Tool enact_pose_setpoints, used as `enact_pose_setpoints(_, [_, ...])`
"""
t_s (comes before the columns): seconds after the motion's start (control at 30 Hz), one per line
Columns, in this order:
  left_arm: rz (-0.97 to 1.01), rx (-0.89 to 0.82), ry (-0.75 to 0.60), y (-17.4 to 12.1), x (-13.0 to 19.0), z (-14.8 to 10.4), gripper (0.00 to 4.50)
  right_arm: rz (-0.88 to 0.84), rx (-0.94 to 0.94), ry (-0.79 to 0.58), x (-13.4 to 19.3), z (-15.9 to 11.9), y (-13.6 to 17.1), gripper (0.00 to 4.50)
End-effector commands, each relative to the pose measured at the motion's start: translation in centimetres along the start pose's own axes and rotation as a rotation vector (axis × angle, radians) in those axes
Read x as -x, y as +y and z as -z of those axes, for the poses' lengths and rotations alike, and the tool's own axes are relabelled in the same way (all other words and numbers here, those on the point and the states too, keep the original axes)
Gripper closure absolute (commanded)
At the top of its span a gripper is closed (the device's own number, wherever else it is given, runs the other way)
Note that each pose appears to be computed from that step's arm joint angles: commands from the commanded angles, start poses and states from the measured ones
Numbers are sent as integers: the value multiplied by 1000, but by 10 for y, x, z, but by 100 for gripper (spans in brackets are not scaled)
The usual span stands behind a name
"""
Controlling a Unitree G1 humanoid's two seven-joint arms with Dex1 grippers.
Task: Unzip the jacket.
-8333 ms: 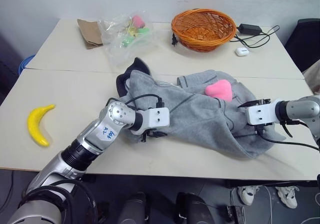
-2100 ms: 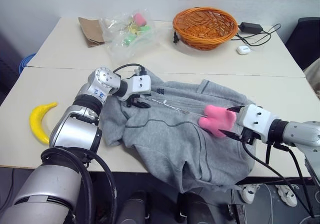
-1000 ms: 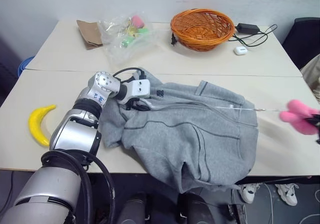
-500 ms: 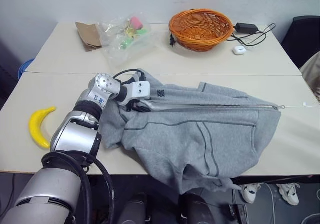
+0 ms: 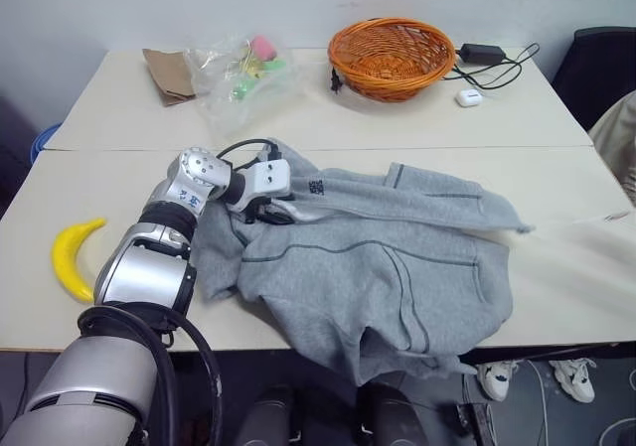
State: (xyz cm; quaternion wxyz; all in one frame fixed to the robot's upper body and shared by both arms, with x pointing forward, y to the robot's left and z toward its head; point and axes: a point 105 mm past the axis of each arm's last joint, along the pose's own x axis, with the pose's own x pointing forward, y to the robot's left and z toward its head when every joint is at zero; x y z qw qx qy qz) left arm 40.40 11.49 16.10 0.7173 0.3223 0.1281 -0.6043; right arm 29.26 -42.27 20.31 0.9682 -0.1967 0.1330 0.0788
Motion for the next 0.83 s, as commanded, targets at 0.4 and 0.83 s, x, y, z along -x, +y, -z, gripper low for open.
enact_pose_setpoints(0.4, [51,208,-493,-53,134,-93,0,-540,91,-147,5,-96,118,101])
enact_pose_setpoints(0.83, [-193,331,-159,-111,228,-37,0,-659,143,45,88,-73,71,4])
